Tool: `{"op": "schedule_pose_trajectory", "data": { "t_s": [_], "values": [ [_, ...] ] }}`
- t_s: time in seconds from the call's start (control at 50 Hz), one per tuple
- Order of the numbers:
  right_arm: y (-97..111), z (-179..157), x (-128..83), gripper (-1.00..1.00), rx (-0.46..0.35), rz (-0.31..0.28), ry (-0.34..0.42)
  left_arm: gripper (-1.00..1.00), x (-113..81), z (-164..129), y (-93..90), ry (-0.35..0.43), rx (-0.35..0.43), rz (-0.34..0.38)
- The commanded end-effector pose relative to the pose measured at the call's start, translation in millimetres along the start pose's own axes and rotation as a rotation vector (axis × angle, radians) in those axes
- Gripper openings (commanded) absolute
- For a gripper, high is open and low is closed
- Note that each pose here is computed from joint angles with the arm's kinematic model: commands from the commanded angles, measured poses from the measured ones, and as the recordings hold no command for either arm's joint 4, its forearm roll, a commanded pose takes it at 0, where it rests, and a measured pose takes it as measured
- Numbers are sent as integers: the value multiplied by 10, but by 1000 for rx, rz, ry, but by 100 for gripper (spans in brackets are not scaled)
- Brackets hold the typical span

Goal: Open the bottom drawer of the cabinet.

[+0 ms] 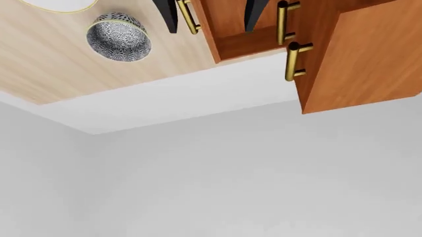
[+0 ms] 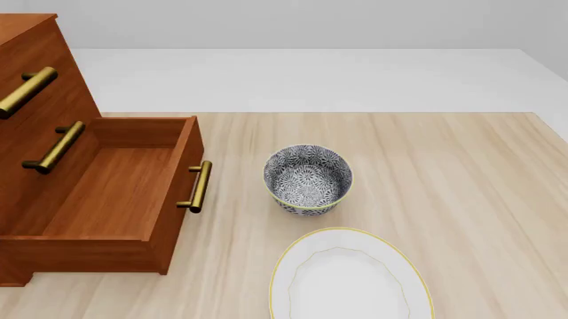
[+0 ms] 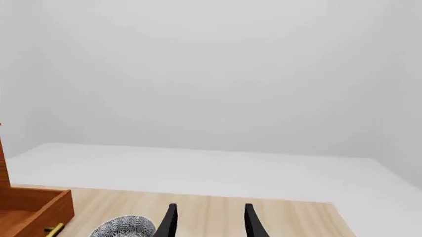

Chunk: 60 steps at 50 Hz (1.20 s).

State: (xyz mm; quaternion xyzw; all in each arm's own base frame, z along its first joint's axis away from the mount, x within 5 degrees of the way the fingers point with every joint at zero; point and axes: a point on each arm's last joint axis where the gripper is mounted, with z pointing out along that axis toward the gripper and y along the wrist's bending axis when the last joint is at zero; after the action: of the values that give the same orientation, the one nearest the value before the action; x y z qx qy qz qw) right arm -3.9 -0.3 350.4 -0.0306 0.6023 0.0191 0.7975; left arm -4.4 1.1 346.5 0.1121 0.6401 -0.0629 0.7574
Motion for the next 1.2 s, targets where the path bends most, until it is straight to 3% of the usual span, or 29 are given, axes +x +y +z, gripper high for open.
{"op": "schedule_pose_trajectory", "data": {
  "t_s": [0.02,0.14,0.54,0.68,0.94,1.2],
  "values": [
    [-9,-127,-240,100,-12,-14,-2,100,-216,-135,14,-75,-34,-4],
    [-14,-214,-353,100,-15,-37,22,100,-321,-223,21,-73,-32,1],
    [-36,-406,-535,100,-43,-80,83,100,-251,-268,27,57,19,56],
    [-51,-458,-561,100,-63,-80,113,100,-279,-337,56,90,85,84],
    [-73,-642,-715,100,-72,-94,134,100,-536,-625,128,76,116,70],
    [-128,-961,-927,100,-98,-115,155,100,-602,-788,197,113,169,65]
  ]
}}
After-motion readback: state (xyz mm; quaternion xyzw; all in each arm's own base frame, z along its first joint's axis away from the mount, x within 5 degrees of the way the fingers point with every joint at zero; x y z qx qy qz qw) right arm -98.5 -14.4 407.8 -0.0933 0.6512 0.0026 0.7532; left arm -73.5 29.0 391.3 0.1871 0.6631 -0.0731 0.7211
